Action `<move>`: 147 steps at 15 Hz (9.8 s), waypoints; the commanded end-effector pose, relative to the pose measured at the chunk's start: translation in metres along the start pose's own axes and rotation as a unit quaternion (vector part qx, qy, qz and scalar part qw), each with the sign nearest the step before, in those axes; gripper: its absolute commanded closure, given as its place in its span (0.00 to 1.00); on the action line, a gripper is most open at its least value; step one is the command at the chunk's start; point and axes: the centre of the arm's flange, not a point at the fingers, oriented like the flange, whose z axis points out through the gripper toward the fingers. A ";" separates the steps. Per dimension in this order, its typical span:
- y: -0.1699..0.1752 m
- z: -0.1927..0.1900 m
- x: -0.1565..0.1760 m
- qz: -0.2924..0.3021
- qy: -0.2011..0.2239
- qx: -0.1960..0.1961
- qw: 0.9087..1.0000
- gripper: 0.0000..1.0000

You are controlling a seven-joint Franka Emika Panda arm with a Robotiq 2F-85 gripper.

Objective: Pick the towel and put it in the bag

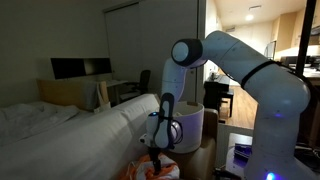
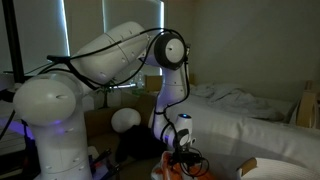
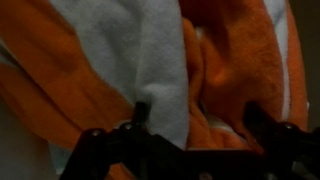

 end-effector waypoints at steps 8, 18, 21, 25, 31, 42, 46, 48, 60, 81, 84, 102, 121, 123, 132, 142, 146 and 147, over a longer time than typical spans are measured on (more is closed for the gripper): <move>0.018 0.048 -0.012 0.012 0.000 0.036 0.999 0.41; 0.019 0.042 -0.012 0.031 0.013 0.044 0.998 0.93; 0.017 0.044 -0.013 0.029 0.007 0.044 0.999 0.93; 0.014 0.031 -0.009 0.032 0.007 0.046 0.998 0.92; 0.012 -0.018 0.000 0.037 0.021 0.026 0.999 0.93; 0.021 -0.149 0.032 0.071 0.063 -0.049 0.994 0.93; 0.026 -0.195 0.041 0.094 0.076 -0.076 0.990 0.93; 0.029 -0.217 0.043 0.108 0.084 -0.089 0.987 0.93; 0.047 -0.305 0.059 0.178 0.133 -0.105 0.969 0.87; 0.119 -0.497 0.122 0.150 0.248 -0.218 0.932 0.95; 0.119 -0.552 0.127 0.147 0.271 -0.217 0.926 0.95; 0.184 -0.800 0.130 0.128 0.298 -0.294 0.899 0.94; 0.205 -0.952 0.077 0.248 0.321 -0.515 0.755 0.95; 0.206 -0.961 0.064 0.269 0.316 -0.530 0.740 0.95; 0.171 -0.919 0.018 0.302 0.307 -0.532 0.729 0.88; 0.214 -0.919 -0.006 0.334 0.299 -0.530 0.720 0.95; 0.232 -0.929 -0.042 0.357 0.292 -0.535 0.708 0.95; 0.234 -0.933 -0.051 0.362 0.293 -0.537 0.703 0.95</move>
